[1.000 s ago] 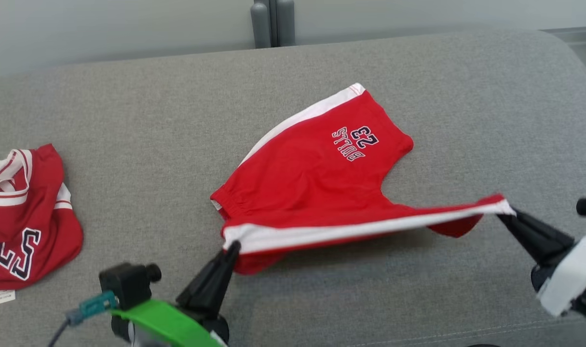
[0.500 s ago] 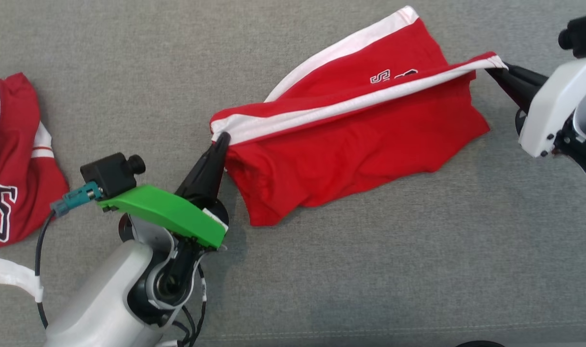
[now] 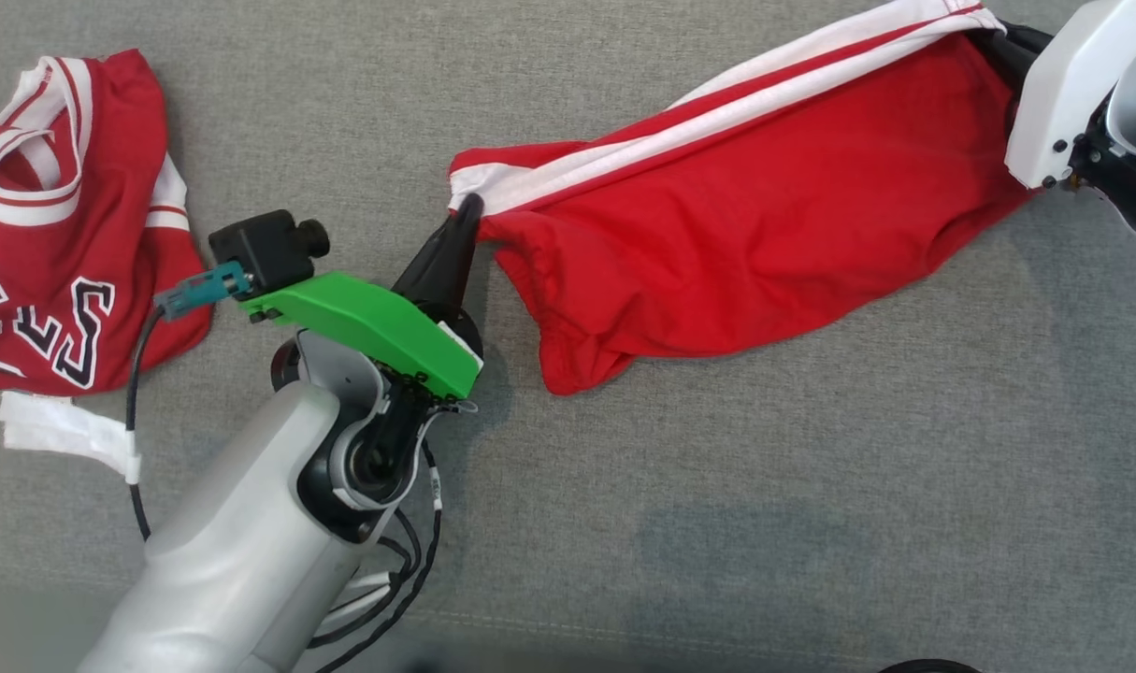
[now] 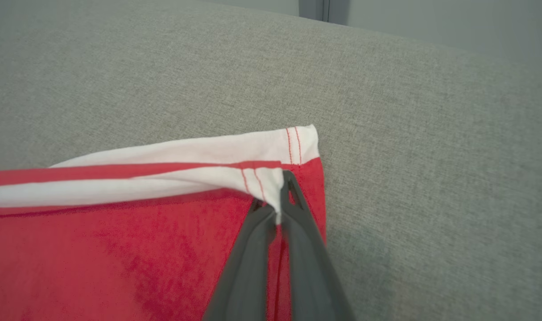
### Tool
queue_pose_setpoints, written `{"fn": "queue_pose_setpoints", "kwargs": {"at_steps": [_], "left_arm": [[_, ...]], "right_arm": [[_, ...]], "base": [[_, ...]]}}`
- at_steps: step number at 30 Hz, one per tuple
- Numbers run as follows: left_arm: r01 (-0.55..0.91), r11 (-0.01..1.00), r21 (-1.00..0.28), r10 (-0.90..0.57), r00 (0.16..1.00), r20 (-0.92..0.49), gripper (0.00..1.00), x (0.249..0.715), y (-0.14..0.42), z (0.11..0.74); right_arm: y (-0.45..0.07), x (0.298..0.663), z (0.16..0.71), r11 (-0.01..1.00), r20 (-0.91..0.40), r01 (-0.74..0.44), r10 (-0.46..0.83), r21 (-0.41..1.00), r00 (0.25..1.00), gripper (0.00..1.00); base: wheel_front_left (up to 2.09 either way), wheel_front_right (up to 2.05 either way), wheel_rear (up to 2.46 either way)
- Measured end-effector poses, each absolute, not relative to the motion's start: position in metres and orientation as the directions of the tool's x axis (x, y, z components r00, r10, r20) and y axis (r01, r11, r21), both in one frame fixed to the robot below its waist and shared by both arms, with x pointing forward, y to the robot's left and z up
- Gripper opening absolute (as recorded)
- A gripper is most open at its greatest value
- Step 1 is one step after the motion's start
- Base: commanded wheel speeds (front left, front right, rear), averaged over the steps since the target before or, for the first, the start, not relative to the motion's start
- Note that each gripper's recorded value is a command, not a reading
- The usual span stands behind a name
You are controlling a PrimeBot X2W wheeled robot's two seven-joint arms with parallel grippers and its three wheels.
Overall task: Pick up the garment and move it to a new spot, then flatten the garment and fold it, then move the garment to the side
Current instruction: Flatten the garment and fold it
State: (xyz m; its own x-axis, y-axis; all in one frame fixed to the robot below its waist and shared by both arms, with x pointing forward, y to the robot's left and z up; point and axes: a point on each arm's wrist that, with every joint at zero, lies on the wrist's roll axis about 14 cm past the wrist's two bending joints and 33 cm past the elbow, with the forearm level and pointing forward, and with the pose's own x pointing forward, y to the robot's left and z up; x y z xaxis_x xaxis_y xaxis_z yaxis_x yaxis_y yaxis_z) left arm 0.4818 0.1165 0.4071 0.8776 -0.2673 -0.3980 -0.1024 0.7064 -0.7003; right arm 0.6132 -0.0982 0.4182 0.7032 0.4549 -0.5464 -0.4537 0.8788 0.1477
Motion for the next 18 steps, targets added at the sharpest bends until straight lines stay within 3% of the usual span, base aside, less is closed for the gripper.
{"fn": "queue_pose_setpoints", "kwargs": {"at_steps": [1, 3, 7, 8, 10, 11, 13, 14, 15, 18], "left_arm": [[-0.099, 0.707, -0.7, -0.275, 0.874, -0.402, 0.0, 0.482, 0.115, 0.407], [-0.104, 0.709, -0.697, -0.274, 0.87, -0.409, 0.16, 0.482, 0.114, 0.405], [-0.093, 0.709, -0.699, -0.294, 0.862, -0.413, 0.15, 0.483, 0.108, 0.403], [-0.092, 0.709, -0.699, -0.296, 0.861, -0.414, 0.18, 0.483, 0.107, 0.402], [-0.094, 0.711, -0.697, -0.295, 0.859, -0.417, 0.48, 0.482, 0.106, 0.401], [-0.095, 0.711, -0.697, -0.296, 0.859, -0.419, 0.99, 0.482, 0.106, 0.4], [-0.096, 0.712, -0.696, -0.301, 0.853, -0.426, 1.0, 0.482, 0.104, 0.398], [-0.094, 0.713, -0.695, -0.305, 0.851, -0.428, 1.0, 0.481, 0.103, 0.398], [-0.091, 0.715, -0.693, -0.309, 0.848, -0.43, 1.0, 0.48, 0.101, 0.397], [-0.085, 0.721, -0.687, -0.304, 0.853, -0.425, 1.0, 0.481, 0.102, 0.4]], "right_arm": [[-0.097, 0.615, 0.416, 0.879, -0.552, -0.455, 0.452, 0.141, 0.701, 0.0], [-0.097, 0.617, 0.41, 0.882, -0.568, -0.454, 0.441, 0.128, 0.695, 0.0], [-0.099, 0.623, 0.41, 0.886, -0.568, -0.448, 0.43, 0.118, 0.701, 0.0], [-0.1, 0.625, 0.411, 0.887, -0.565, -0.447, 0.427, 0.113, 0.705, 0.0], [-0.102, 0.626, 0.411, 0.889, -0.565, -0.445, 0.421, 0.103, 0.709, 0.0], [-0.103, 0.627, 0.411, 0.891, -0.563, -0.445, 0.416, 0.095, 0.714, 0.0], [-0.107, 0.632, 0.415, 0.893, -0.54, -0.445, 0.406, 0.064, 0.737, 0.0], [-0.106, 0.634, 0.419, 0.892, -0.522, -0.448, 0.408, 0.055, 0.749, 0.38], [-0.104, 0.635, 0.421, 0.892, -0.51, -0.448, 0.411, 0.056, 0.755, 1.0], [-0.096, 0.633, 0.422, 0.889, -0.493, -0.453, 0.426, 0.07, 0.759, 1.0]], "base": [[0.0, 0.0, 0.0], [0.0, 0.0, 0.0], [0.0, 0.0, 0.0], [0.0, 0.0, 0.0], [0.0, 0.0, 0.0], [0.0, 0.0, 0.0], [0.0, 0.0, 0.0], [0.0, 0.0, 0.0], [0.0, 0.0, 0.0], [0.0, 0.0, 0.0]]}}
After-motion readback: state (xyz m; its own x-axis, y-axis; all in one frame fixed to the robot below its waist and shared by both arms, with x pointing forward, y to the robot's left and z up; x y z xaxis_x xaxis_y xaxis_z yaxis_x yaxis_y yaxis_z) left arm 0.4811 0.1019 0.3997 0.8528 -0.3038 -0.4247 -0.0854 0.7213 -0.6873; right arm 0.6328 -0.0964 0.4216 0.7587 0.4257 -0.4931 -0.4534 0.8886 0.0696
